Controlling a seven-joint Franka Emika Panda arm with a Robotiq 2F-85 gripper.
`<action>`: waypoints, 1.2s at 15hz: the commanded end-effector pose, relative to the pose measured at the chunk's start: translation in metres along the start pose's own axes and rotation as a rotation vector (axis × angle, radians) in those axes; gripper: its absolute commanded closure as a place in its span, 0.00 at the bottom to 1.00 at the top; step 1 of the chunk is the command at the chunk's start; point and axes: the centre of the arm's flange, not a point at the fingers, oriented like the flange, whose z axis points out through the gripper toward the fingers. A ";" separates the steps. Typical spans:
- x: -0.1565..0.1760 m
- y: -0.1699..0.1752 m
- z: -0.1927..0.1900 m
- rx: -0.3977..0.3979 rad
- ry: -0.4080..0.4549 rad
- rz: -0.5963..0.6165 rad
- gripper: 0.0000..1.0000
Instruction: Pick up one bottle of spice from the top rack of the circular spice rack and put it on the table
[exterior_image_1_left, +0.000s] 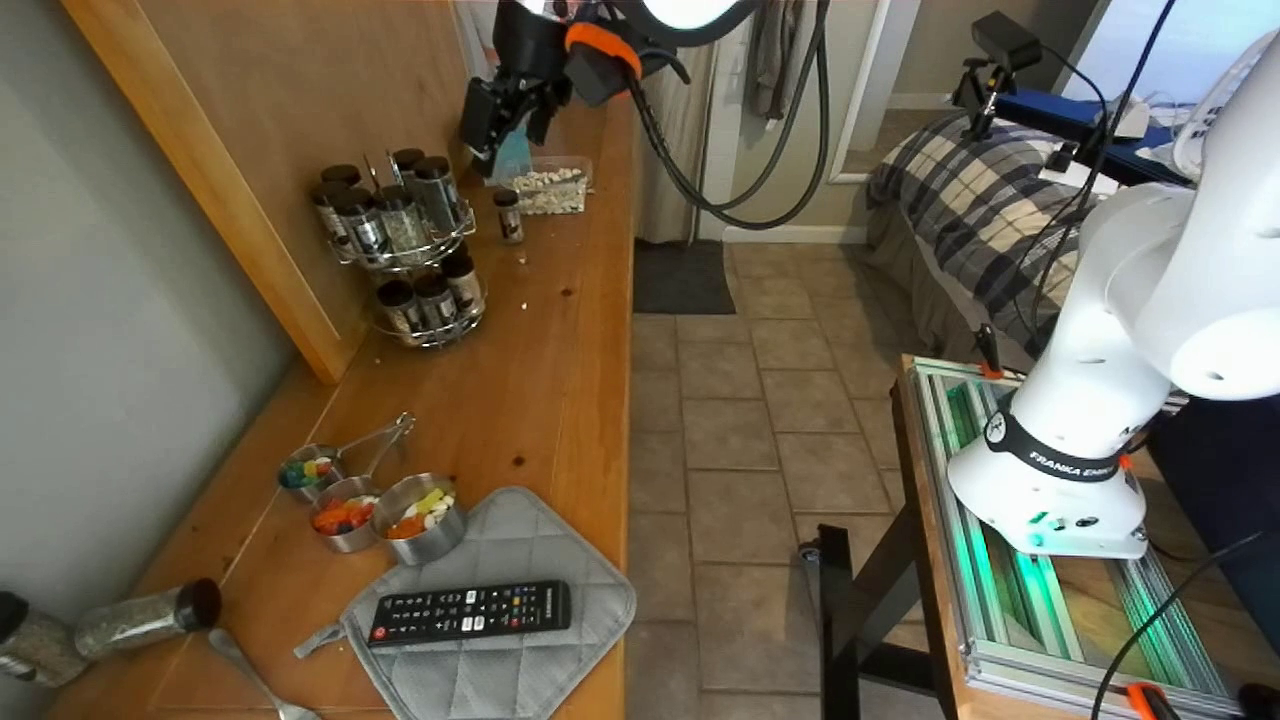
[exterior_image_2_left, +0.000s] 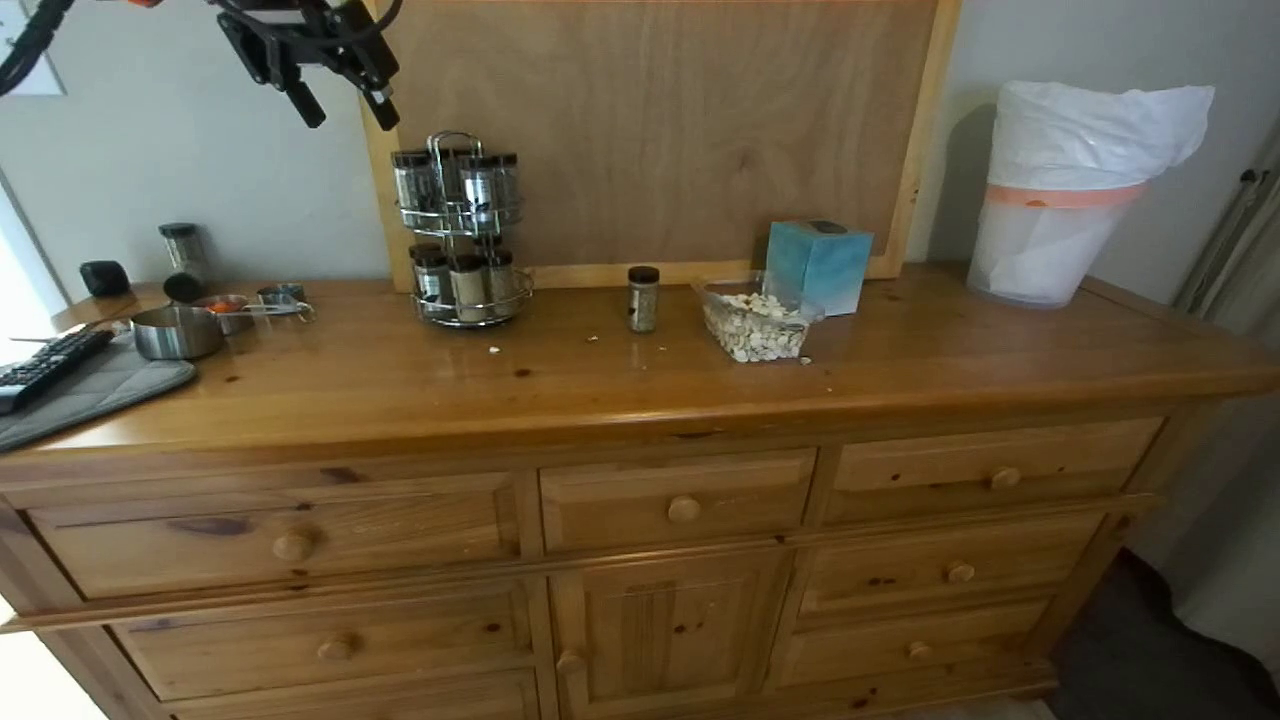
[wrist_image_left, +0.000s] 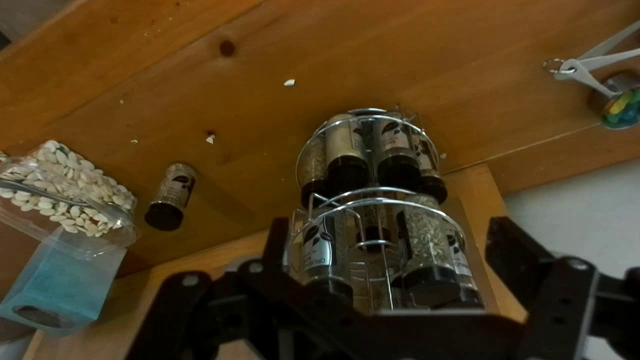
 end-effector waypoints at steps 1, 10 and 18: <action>0.012 -0.018 0.010 0.007 0.063 0.030 0.00; 0.014 -0.043 0.048 0.043 0.223 0.110 0.00; 0.009 -0.040 0.053 0.054 0.197 0.104 0.00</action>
